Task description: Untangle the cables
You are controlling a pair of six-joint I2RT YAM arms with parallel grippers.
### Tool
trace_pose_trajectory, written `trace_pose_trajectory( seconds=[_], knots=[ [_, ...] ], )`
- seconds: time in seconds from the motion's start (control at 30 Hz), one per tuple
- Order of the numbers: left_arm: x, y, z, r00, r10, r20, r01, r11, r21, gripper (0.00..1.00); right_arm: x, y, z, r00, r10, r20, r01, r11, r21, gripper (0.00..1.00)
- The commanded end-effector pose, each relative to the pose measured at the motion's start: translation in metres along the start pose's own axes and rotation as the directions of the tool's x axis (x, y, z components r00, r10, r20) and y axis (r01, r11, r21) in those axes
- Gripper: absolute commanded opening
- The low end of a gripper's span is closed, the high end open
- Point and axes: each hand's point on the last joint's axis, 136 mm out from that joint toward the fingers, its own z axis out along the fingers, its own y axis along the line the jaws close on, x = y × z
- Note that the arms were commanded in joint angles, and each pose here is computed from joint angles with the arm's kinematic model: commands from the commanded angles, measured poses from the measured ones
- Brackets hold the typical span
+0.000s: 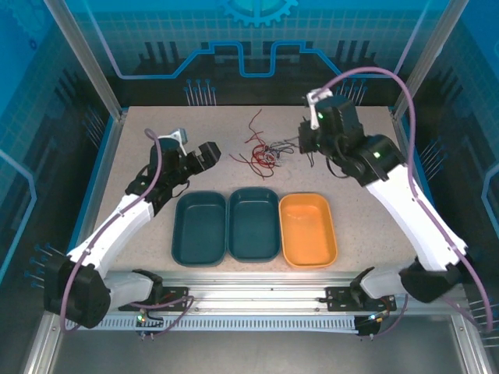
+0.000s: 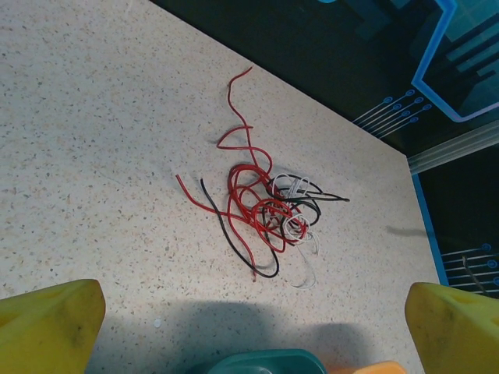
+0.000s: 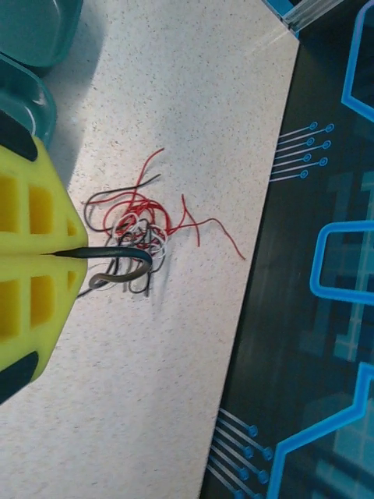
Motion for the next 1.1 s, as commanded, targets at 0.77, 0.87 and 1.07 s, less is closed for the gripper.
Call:
trace_pose_trajectory(
  seconds=[0.77, 0.87, 1.07],
  knots=[
    [0.016, 0.009, -0.018, 0.998, -0.020, -0.056, 0.019, 1.000, -0.023, 0.99, 0.166, -0.009, -0.086, 0.898, 0.175, -0.404, -0.209, 0.977, -0.041, 0.00],
    [0.018, 0.013, -0.021, 0.998, -0.020, -0.052, 0.018, 0.999, -0.036, 0.99, 0.173, -0.011, -0.090, 0.889, 0.170, -0.425, -0.199, 0.980, -0.025, 0.00],
    [0.019, 0.016, -0.027, 0.999, -0.018, -0.042, 0.016, 0.999, -0.048, 0.99, 0.155, -0.009, -0.106, 0.924, 0.143, -0.354, -0.187, 0.978, -0.093, 0.00]
  ],
)
